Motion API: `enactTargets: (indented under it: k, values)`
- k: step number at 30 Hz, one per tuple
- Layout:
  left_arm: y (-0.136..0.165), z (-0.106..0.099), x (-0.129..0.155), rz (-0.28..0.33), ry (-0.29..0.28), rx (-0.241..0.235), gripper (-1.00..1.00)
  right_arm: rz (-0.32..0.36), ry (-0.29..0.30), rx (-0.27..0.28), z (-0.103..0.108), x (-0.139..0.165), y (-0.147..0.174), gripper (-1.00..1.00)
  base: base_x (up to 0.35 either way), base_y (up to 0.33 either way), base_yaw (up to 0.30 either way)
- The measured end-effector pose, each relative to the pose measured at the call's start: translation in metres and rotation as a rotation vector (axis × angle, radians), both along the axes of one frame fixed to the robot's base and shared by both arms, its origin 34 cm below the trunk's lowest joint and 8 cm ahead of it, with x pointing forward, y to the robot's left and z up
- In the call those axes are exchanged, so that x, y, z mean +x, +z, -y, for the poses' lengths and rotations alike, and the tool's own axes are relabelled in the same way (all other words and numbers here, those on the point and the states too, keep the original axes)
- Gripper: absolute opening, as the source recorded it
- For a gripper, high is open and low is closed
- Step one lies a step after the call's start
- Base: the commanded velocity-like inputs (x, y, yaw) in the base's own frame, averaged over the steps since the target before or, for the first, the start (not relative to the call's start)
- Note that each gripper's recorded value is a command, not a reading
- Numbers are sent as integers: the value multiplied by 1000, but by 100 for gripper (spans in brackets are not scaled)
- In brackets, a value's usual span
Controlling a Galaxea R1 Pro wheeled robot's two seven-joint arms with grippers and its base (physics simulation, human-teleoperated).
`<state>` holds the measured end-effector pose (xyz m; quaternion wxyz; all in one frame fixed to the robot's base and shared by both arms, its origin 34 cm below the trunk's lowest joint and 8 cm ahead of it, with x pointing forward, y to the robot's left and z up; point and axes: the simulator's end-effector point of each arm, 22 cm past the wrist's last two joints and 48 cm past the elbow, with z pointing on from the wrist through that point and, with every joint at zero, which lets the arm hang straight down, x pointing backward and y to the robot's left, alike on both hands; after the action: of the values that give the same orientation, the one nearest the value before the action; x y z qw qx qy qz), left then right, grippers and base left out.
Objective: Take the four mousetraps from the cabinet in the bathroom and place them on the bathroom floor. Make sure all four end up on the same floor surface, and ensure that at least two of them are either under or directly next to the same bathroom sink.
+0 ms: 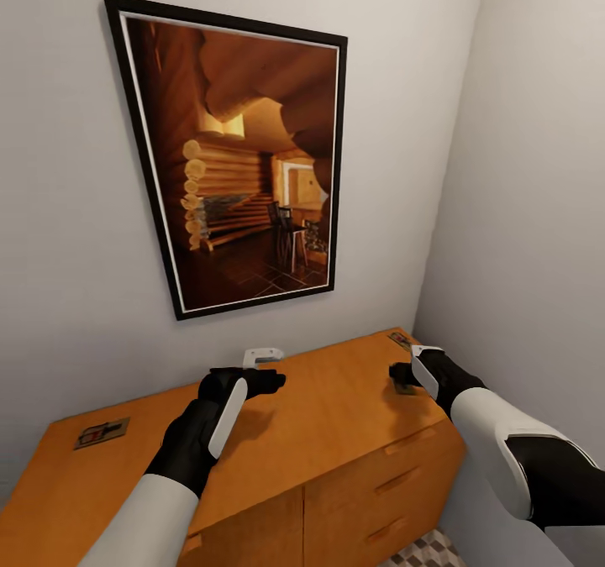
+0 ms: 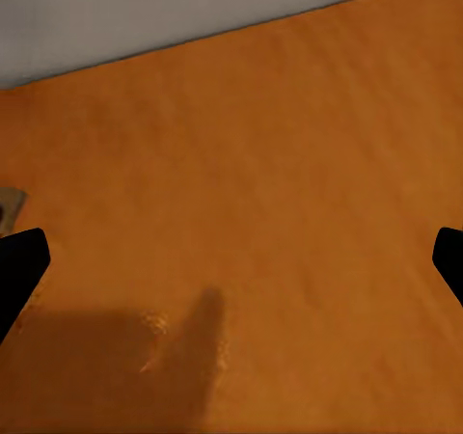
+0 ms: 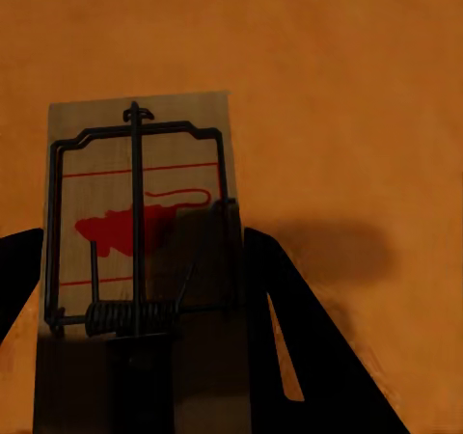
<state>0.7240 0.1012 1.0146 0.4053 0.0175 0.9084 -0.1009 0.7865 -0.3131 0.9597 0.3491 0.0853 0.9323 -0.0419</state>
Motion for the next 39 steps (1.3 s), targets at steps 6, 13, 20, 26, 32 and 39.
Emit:
enactTargets:
  k: [6,13,20,26,32,39]
  values:
    - [0,0,0,0,0,0,100,0,0,0,0,0,0,-100,0,222,0]
    - [0,0,0,0,0,0,100,4,1,7,-1,1,1,-100,0,15,0]
    - [0,0,0,0,0,0,100,5,4,11,-2,1,0,-100,0,0,0]
    - [0,0,0,0,0,0,100,3,4,10,-2,1,0,-100,0,0,0]
    - [0,0,0,0,0,0,100,2,4,11,-2,0,0,-100,0,137,0]
    - [0,0,0,-1,0,0,100,2,4,11,-2,0,0,-100,0,258,0]
